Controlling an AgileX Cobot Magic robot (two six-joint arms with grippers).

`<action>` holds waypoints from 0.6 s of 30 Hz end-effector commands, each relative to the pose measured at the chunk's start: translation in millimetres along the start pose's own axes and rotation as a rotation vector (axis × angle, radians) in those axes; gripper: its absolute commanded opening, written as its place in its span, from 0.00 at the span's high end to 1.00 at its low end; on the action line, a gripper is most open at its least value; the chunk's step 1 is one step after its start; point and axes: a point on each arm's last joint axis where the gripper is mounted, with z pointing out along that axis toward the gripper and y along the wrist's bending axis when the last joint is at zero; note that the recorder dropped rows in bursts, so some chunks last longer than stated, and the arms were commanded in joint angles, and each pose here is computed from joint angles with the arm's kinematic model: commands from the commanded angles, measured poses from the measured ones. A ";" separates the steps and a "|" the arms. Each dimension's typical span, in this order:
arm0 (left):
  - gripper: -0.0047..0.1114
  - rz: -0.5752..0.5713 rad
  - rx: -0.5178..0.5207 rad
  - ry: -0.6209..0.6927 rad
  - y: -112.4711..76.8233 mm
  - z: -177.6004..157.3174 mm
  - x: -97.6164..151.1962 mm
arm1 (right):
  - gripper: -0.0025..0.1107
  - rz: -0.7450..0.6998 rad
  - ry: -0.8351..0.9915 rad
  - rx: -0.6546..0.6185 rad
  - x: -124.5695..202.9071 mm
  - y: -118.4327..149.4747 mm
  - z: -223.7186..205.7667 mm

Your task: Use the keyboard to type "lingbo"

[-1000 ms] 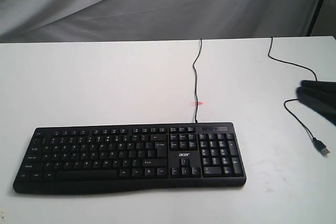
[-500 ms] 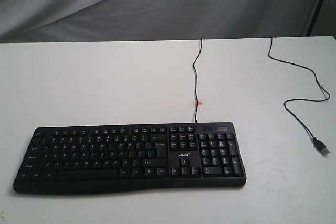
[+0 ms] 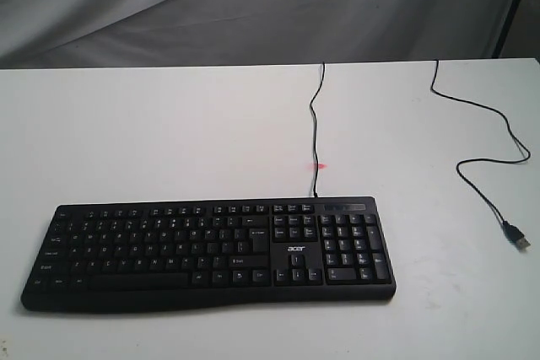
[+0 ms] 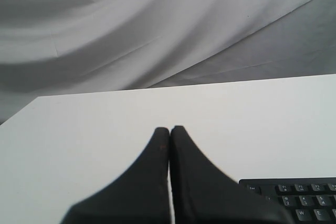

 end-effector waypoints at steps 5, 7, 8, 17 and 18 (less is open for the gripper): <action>0.95 -0.003 0.004 0.003 -0.4 0.6 1.4 | 0.98 0.066 0.028 0.021 18.7 3.5 3.3; 0.95 -0.003 0.004 0.003 -0.4 0.6 1.4 | 0.98 0.066 0.054 0.015 21.1 4.1 3.2; 0.95 -0.003 0.004 0.003 -0.4 0.6 1.4 | 0.98 0.066 0.070 0.011 22.5 4.6 3.1; 0.95 -0.003 0.004 0.003 -0.4 0.6 1.4 | 0.98 0.066 0.087 0.007 24.0 5.0 3.0; 0.95 -0.003 0.004 0.003 -0.4 0.6 1.4 | 0.98 0.066 0.087 0.007 24.0 5.0 3.0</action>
